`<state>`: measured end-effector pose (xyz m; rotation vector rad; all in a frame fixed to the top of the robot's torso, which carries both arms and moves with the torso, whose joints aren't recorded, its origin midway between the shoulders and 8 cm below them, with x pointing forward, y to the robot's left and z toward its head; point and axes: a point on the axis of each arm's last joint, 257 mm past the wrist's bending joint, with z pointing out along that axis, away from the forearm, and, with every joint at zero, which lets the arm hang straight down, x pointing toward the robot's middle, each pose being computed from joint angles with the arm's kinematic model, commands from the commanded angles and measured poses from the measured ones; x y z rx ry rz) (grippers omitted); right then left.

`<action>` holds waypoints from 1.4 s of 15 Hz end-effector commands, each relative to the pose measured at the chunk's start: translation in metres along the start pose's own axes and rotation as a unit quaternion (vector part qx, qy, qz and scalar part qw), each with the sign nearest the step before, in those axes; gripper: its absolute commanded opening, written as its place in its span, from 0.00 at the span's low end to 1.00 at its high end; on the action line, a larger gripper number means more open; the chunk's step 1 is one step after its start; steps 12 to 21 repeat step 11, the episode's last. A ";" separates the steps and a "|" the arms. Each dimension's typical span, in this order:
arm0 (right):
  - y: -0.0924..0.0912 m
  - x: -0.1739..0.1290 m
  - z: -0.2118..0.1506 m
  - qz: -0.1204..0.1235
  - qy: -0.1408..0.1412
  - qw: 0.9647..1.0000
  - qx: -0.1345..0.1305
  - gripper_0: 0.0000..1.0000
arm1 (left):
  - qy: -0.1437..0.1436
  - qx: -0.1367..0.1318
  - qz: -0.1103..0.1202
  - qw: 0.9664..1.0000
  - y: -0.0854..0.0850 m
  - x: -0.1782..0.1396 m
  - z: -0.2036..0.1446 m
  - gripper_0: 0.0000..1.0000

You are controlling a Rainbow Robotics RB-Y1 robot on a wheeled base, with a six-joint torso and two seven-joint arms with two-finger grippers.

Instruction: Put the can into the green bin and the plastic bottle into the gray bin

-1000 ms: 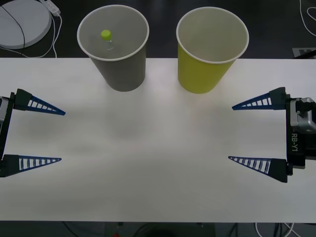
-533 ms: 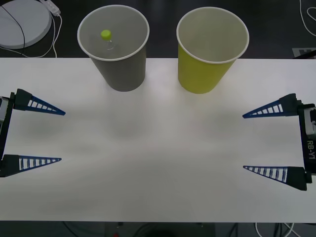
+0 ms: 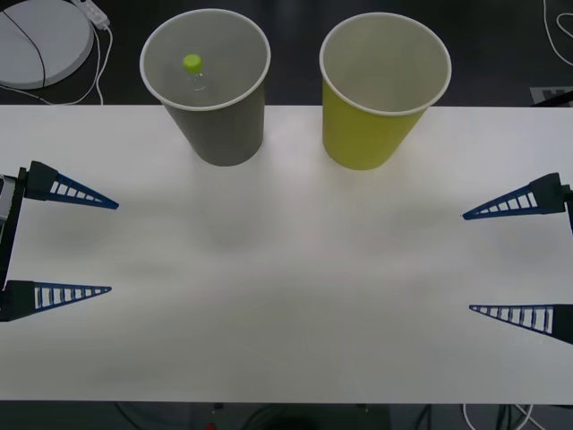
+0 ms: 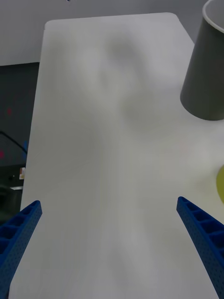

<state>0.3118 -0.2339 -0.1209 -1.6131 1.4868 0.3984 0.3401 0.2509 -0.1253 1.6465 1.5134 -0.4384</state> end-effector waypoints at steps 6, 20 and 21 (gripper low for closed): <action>-0.002 0.011 -0.011 -0.003 -0.002 1.000 -0.003 1.00 | 0.000 0.000 0.000 1.000 0.000 0.000 0.000 1.00; -0.002 0.011 -0.011 0.000 -0.002 1.000 -0.003 1.00 | 0.000 0.000 0.000 1.000 0.000 0.000 0.000 1.00; -0.002 0.011 -0.011 0.000 -0.002 1.000 -0.003 1.00 | 0.000 0.000 0.000 1.000 0.000 0.000 0.000 1.00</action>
